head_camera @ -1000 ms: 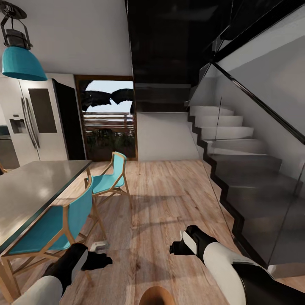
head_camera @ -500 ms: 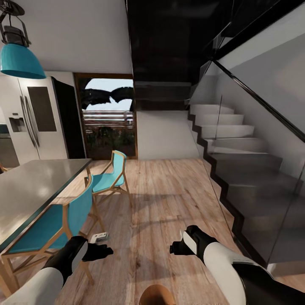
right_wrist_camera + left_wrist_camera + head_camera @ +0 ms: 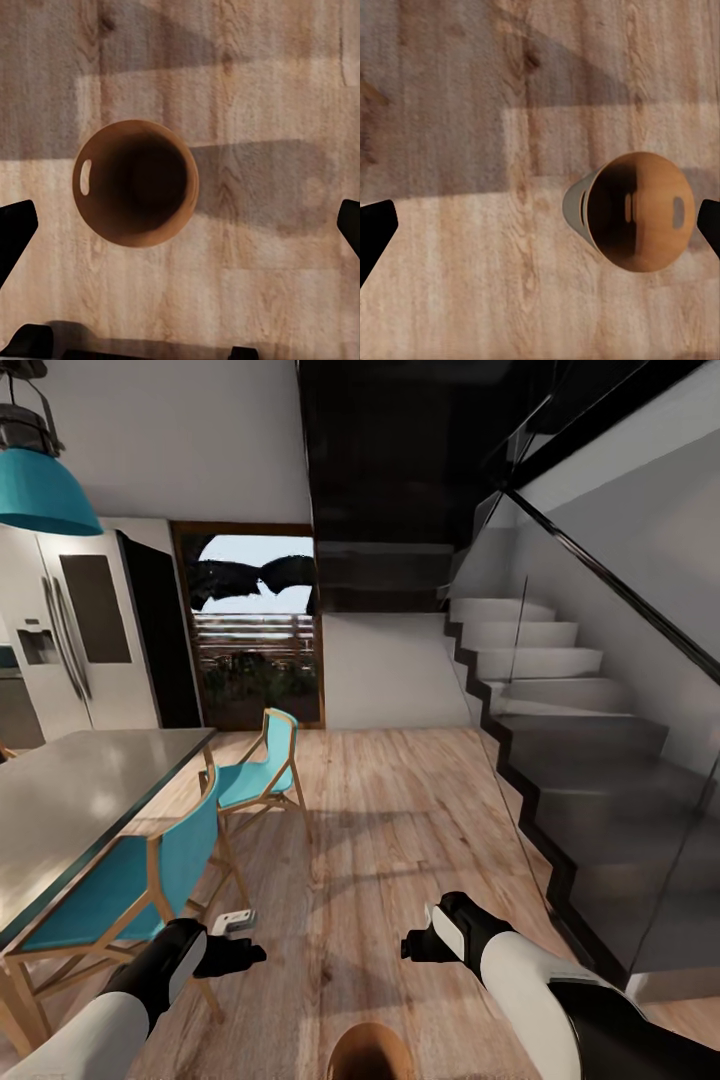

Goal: Put the three can of soda from the living room inside the tash can in the kitchen.

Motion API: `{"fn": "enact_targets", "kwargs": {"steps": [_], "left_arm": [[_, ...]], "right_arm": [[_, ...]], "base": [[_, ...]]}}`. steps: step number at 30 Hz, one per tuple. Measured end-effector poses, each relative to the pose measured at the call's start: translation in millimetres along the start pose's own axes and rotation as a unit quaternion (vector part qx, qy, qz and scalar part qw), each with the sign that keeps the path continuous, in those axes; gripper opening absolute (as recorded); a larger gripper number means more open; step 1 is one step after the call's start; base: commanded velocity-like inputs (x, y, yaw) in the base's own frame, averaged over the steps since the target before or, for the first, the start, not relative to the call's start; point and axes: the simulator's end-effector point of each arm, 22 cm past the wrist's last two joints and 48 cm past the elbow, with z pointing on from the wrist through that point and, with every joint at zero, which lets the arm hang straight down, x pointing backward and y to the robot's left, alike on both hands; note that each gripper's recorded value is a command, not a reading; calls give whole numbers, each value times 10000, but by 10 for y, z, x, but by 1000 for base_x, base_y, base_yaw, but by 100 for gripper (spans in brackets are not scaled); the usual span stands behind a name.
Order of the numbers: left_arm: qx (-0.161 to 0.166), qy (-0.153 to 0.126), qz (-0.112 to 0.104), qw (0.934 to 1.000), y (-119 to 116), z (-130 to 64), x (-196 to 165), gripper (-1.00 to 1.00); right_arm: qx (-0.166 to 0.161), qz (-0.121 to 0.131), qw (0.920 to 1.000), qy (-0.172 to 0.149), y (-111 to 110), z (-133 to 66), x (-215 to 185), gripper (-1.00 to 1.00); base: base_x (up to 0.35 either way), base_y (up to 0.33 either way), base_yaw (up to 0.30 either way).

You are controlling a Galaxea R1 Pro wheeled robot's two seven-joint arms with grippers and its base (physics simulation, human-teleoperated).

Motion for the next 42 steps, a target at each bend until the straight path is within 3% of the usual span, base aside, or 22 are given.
{"fn": "enact_targets", "kwargs": {"steps": [15,42], "left_arm": [[-4,-10,11,10000,-3,99,34,100],[-11,156,-6,9999,116,660,430,100]], "right_arm": [[-12,7,9999,121,7,105,79,100],[-18,21,9994,332,-45,717,434,100]], "base": [[0,0,0],[0,0,0]]}}
